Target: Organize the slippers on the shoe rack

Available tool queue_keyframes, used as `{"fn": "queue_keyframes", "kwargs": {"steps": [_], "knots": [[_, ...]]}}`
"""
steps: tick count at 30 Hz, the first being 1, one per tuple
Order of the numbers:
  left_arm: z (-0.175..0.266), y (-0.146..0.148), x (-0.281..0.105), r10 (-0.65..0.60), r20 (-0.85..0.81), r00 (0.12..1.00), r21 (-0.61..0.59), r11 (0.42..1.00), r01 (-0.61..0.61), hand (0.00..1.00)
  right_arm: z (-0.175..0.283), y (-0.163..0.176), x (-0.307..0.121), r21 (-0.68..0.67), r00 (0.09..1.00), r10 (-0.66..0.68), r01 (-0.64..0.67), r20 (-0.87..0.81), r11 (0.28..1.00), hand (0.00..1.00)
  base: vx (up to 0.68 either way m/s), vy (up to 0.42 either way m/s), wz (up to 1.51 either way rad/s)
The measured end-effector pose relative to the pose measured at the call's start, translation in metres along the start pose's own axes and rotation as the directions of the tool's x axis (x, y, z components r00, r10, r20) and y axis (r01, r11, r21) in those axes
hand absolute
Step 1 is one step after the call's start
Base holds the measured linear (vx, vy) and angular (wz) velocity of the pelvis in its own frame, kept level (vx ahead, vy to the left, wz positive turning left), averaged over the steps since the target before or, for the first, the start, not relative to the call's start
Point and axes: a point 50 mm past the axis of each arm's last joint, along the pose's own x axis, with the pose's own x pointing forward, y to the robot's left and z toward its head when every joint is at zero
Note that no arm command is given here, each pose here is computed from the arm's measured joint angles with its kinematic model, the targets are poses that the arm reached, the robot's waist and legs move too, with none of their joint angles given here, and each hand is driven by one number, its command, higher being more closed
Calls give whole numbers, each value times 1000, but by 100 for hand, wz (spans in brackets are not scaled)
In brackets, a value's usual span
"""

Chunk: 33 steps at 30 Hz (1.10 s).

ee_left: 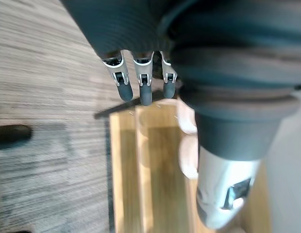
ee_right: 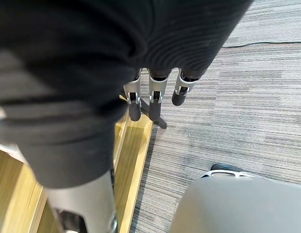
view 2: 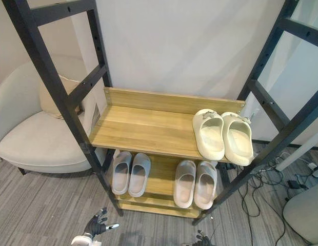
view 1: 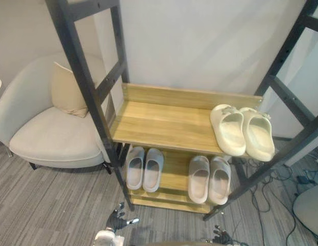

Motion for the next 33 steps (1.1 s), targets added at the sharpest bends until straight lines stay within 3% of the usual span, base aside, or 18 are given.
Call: {"fn": "queue_keyframes", "kwargs": {"steps": [7, 12, 19, 26, 33], "knots": [[-5, -1, 3, 37, -43, 998, -19, 999, -38, 0, 14, 0, 4, -3, 999, 0, 0, 35, 1000, 0, 2, -1, -3], [7, -11, 10, 32, -18, 999, -41, 999, -33, 0, 48, 3, 10, -1, 992, 0, 0, 129, 1000, 0, -18, 6, 8], [26, -19, 14, 44, 36, 998, -82, 996, -41, 0, 48, 34, 0, 23, 983, 62, -67, 170, 997, 0, -15, -63, 102], [37, -45, 13, 24, 57, 998, -163, 987, -14, 0, 62, 30, 0, 24, 975, 36, -42, 219, 999, 0, -162, -186, 65], [53, -46, 23, 16, 84, 996, -141, 990, -4, 0, 74, 19, 4, 75, 972, -31, 14, 234, 997, 0, -125, -119, 130]]}}
